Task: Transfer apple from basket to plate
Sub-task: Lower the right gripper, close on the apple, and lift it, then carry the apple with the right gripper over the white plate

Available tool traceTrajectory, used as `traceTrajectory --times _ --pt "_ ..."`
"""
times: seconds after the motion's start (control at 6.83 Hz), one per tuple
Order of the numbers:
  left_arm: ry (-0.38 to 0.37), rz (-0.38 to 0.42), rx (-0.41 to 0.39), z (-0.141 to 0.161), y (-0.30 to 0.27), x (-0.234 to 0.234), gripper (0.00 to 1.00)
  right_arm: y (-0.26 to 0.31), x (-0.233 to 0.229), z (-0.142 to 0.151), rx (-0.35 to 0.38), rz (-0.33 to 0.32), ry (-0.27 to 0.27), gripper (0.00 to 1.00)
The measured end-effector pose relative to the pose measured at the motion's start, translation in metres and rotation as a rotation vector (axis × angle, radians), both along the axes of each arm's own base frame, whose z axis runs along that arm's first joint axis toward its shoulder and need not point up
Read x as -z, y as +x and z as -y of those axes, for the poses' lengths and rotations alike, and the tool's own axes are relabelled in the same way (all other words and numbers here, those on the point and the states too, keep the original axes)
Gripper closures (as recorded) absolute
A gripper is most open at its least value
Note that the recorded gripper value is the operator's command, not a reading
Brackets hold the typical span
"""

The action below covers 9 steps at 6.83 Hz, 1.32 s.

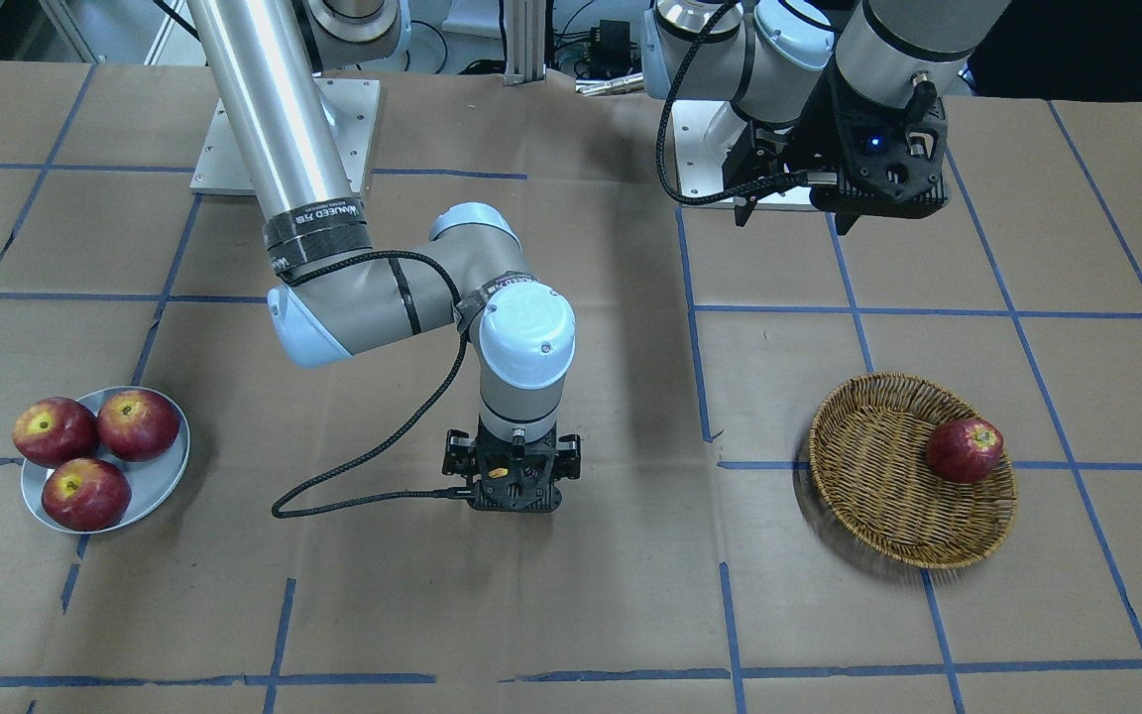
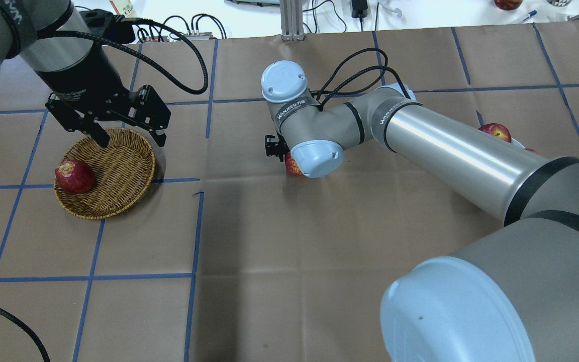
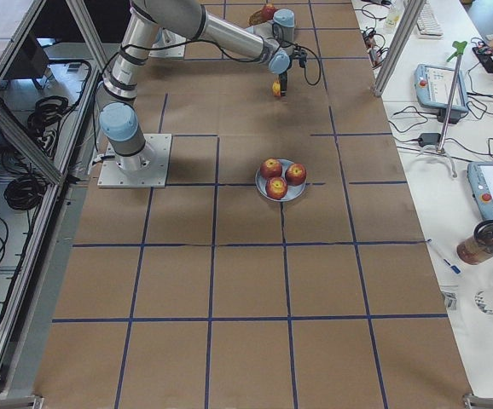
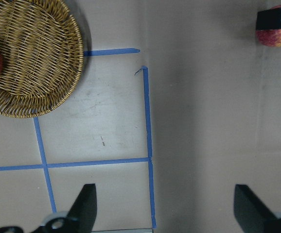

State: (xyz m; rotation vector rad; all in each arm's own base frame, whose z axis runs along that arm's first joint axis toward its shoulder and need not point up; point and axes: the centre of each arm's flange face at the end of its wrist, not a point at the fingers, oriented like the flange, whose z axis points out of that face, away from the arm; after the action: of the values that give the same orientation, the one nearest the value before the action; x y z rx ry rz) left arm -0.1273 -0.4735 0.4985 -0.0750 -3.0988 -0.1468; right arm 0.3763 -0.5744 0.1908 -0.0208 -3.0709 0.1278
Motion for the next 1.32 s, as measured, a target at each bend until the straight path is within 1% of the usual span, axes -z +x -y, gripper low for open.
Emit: traceTrajectory --times 0.15,0.44,0.59,0.88,1.02,1.17,1.32 --pt "-0.002 0.0 -0.001 0.0 0.0 -0.001 0.01 0.0 0.0 0.0 -0.001 0.002 0.003 0.45" --pt "0.0 0.0 -0.002 -0.001 0.0 0.0 0.01 -0.001 -0.006 0.002 0.0 0.004 0.002 0.44" --pt "0.0 0.0 -0.001 -0.001 0.0 0.0 0.01 -0.003 -0.023 0.004 0.003 0.007 -0.006 0.44" --pt "0.001 0.001 -0.001 -0.002 0.0 0.0 0.01 -0.018 -0.096 0.007 0.004 0.006 -0.008 0.44" --pt "0.001 0.001 -0.001 -0.002 0.0 0.0 0.01 -0.038 -0.133 0.007 -0.014 0.0 -0.003 0.44" --pt "0.001 0.001 0.0 -0.002 0.0 0.0 0.01 -0.069 -0.157 0.006 -0.036 -0.008 0.003 0.45" --pt "0.002 0.001 0.0 -0.002 0.0 0.0 0.01 -0.111 -0.17 0.007 -0.067 -0.016 0.012 0.45"
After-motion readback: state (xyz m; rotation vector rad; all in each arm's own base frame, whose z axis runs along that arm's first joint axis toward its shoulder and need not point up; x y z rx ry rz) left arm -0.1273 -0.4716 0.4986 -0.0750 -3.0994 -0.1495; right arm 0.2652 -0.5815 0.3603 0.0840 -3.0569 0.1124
